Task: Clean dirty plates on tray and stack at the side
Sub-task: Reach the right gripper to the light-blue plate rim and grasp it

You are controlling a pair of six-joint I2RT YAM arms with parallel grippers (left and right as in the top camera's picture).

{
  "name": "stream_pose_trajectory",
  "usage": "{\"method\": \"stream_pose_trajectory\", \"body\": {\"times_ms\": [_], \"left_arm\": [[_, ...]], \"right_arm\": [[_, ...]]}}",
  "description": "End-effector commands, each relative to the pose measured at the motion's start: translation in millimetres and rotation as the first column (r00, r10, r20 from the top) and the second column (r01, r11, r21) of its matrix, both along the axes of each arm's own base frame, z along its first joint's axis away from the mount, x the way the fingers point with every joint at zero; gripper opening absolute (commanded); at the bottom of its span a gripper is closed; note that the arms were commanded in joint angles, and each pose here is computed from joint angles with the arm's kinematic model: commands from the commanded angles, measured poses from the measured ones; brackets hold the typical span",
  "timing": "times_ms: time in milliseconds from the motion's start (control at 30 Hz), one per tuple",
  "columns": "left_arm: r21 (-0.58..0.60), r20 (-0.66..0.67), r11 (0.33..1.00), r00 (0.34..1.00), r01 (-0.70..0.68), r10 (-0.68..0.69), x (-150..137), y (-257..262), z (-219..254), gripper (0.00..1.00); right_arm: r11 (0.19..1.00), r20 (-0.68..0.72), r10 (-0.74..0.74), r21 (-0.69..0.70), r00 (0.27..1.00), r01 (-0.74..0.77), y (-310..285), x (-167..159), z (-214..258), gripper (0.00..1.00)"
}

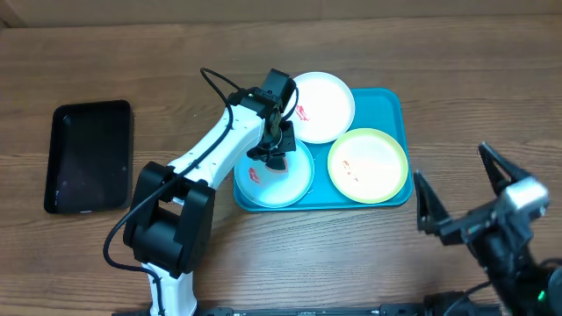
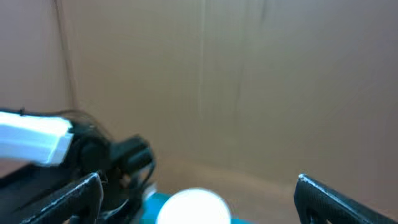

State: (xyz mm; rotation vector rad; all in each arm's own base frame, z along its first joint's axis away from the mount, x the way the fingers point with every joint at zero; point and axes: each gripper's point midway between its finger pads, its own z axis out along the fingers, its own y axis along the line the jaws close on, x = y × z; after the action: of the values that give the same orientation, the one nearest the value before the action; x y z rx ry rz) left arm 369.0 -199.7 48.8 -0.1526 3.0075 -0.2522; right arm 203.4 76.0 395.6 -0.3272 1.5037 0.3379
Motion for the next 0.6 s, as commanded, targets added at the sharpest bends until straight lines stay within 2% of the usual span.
{"method": "stream_pose_trajectory", "body": {"times_ms": [0, 100, 200, 233, 300, 367, 400, 500, 567], "left_arm": [[-0.01, -0.007, 1.0, 1.0, 0.017, -0.017, -1.1, -1.5, -1.9, 0.04], [-0.01, -0.007, 1.0, 1.0, 0.017, -0.017, -1.1, -1.5, -1.9, 0.04], [-0.01, -0.007, 1.0, 1.0, 0.018, -0.018, -1.3, -1.4, -1.9, 0.04], [-0.009, -0.007, 1.0, 1.0, 0.018, -0.018, -1.2, -1.3, -1.9, 0.04], [-0.009, -0.005, 1.0, 1.0, 0.025, -0.025, -1.1, -1.2, -1.9, 0.04], [-0.008, -0.004, 0.999, 0.999, 0.033, -0.033, -1.2, -1.3, -1.9, 0.04], [-0.008, -0.004, 0.999, 0.999, 0.033, -0.033, -1.2, -1.4, -1.9, 0.04], [-0.008, -0.004, 0.999, 0.999, 0.032, -0.032, -1.0, -1.5, -1.8, 0.04], [-0.008, -0.004, 0.999, 0.999, 0.032, -0.032, -1.1, -1.4, -1.9, 0.04]], "right_arm": [[0.972, -0.181, 0.231, 0.003, 0.956, -0.234, 37.9, 16.9, -19.6, 1.0], [0.927, -0.254, 0.374, 0.062, 0.892, -0.37, 60.5, 32.9, -33.7, 1.0], [0.931, -0.349, 0.363, 0.186, 0.864, -0.315, 61.5, 65.7, -47.3, 1.0], [0.948, -0.422, 0.315, 0.192, 0.85, -0.255, 57.0, 86.0, -61.8, 1.0], [0.972, -0.533, 0.226, 0.18, 0.815, -0.152, 46.5, 105.4, -80.7, 1.0], [0.983, -0.694, 0.094, 0.176, 0.714, 0.042, 27.8, 122.6, -103.5, 1.0], [0.985, -0.743, 0.075, 0.16, 0.665, 0.067, 25.7, 125.6, -111.2, 1.0], [0.986, -0.842, 0.09, 0.152, 0.532, 0.073, 31.2, 135.3, -126.7, 1.0], [0.977, -0.852, 0.175, 0.214, 0.493, 0.023, 45.3, 140.0, -129.3, 1.0]]}}
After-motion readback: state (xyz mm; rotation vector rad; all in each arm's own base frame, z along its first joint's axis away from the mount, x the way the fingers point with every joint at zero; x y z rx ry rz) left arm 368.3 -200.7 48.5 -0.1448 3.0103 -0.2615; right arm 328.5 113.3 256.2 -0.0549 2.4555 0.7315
